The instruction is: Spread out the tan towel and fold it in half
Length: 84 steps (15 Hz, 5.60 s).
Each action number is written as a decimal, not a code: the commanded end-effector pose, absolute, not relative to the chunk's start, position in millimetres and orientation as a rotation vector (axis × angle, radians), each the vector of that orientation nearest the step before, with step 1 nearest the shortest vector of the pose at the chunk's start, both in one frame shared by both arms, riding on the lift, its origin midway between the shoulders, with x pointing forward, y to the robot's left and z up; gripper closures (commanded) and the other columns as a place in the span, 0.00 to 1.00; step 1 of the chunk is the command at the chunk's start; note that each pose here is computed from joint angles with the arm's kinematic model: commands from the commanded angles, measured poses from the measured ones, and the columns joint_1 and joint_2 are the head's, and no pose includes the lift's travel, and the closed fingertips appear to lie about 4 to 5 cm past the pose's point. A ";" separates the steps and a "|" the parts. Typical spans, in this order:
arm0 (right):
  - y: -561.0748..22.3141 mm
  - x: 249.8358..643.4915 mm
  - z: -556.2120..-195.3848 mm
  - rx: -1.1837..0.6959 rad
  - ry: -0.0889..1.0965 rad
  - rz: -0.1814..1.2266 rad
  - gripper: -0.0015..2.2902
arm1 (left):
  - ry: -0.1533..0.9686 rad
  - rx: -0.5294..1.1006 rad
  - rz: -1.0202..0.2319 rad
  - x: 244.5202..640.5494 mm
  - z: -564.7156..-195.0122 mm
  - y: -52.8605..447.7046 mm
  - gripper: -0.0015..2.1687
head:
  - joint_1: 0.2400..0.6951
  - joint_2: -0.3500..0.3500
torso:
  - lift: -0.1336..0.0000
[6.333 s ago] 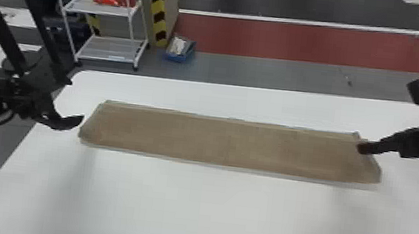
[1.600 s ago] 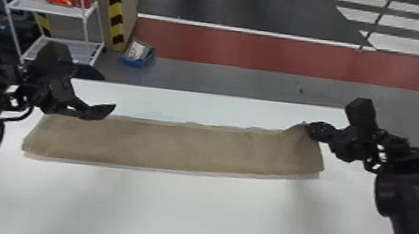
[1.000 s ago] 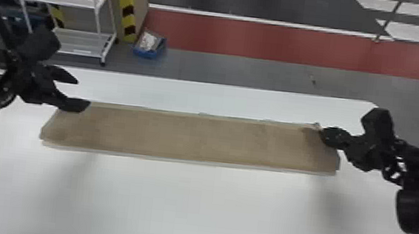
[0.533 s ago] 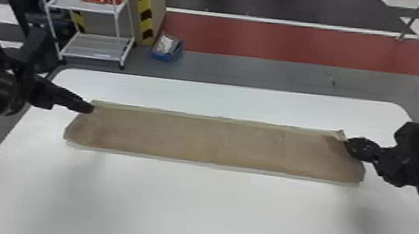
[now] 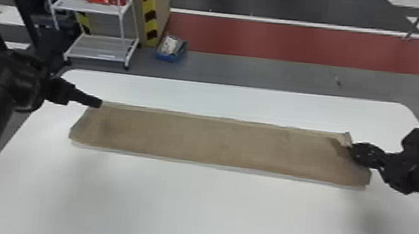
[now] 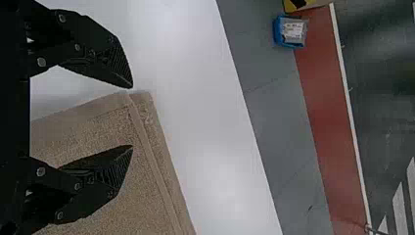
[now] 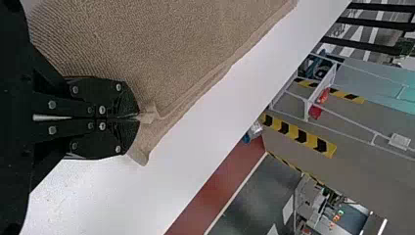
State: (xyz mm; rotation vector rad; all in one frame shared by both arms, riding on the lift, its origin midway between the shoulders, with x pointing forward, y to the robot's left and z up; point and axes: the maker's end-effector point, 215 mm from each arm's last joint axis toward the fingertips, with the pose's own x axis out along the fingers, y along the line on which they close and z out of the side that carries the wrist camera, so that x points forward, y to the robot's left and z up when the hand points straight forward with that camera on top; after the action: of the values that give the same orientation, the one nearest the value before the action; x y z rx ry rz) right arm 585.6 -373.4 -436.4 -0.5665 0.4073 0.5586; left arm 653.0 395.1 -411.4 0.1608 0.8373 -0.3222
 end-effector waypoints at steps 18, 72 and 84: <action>-389.4 544.0 -434.7 -0.577 0.407 0.591 0.62 | 0.880 0.147 -0.276 652.9 -433.4 381.9 0.30 | 1.00 0.49 | 0.07; -411.0 544.2 -418.7 -0.507 0.458 0.520 0.62 | 0.717 0.179 -0.261 674.5 -415.0 393.8 0.84 | 1.00 0.48 | 0.07; -425.7 558.5 -402.0 -0.509 0.434 0.476 0.62 | 0.673 0.184 -0.260 684.1 -408.8 385.3 0.84 | 1.00 0.46 | 0.07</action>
State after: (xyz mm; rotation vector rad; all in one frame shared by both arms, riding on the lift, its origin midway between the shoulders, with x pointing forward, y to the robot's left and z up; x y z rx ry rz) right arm 555.3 -426.0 -402.5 -0.5074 0.4319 0.4769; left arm 682.6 387.9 -410.3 0.1855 0.6807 -0.2546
